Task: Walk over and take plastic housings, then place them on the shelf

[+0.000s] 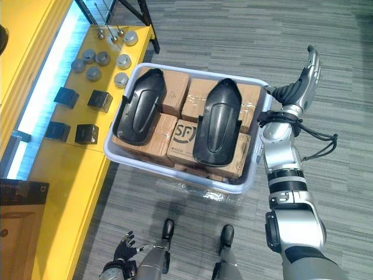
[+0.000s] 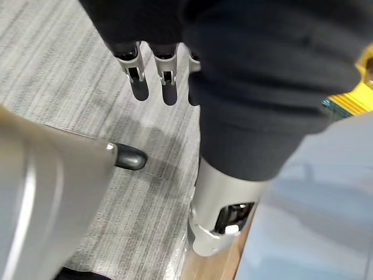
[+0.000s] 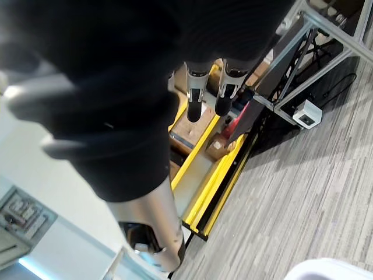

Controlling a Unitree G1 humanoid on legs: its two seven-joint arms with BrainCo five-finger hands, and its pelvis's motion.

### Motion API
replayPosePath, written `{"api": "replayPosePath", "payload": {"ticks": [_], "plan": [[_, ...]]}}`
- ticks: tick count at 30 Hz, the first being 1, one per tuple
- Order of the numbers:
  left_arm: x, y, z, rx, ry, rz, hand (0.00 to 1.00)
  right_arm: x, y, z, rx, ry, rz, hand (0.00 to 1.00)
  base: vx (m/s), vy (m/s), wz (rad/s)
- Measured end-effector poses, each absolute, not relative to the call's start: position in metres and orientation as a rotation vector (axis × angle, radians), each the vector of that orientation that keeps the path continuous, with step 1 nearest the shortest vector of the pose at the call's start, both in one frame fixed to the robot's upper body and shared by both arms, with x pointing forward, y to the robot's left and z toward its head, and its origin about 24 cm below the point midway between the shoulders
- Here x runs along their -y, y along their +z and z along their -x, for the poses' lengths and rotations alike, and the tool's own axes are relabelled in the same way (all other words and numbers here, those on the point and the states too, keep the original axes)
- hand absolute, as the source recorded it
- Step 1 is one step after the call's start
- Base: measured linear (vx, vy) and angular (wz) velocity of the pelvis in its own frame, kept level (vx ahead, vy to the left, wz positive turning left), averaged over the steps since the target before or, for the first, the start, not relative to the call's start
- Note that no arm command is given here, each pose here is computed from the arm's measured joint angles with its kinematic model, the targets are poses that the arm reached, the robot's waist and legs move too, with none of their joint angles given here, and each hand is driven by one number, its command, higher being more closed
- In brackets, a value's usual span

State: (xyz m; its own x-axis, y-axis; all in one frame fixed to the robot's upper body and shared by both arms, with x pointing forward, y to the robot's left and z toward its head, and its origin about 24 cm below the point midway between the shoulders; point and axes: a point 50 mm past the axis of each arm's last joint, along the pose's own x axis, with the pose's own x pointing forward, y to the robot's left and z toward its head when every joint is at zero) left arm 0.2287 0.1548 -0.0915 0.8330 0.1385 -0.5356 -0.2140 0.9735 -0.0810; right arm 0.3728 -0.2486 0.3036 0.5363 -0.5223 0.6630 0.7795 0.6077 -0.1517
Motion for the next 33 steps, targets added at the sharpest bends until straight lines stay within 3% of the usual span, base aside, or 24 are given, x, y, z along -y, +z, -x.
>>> {"api": "replayPosePath", "payload": {"ticks": [6, 14, 20, 21, 33], "plan": [[-0.155, -0.092, -0.229, -0.556, 0.195, 0.156, 0.00, 0.246, 0.291, -0.385, 0.523, -0.759, 0.451, 0.00, 0.00, -0.002, 0.01], [-0.156, -0.097, -0.224, -0.587, 0.205, 0.157, 0.00, 0.233, 0.216, -0.411, 0.175, -0.566, 0.466, 0.00, 0.00, -0.003, 0.01], [-0.159, -0.100, -0.222, -0.603, 0.212, 0.149, 0.00, 0.228, 0.185, -0.411, 0.092, -0.516, 0.472, 0.00, 0.02, 0.003, 0.00], [-0.159, -0.101, -0.221, -0.607, 0.215, 0.148, 0.00, 0.228, 0.183, -0.411, 0.085, -0.511, 0.472, 1.00, 0.00, 0.000, 0.00], [-0.159, -0.100, -0.223, -0.601, 0.211, 0.148, 0.00, 0.250, 0.179, -0.408, 0.030, -0.554, 0.477, 1.00, 0.01, 0.000, 0.00]]}}
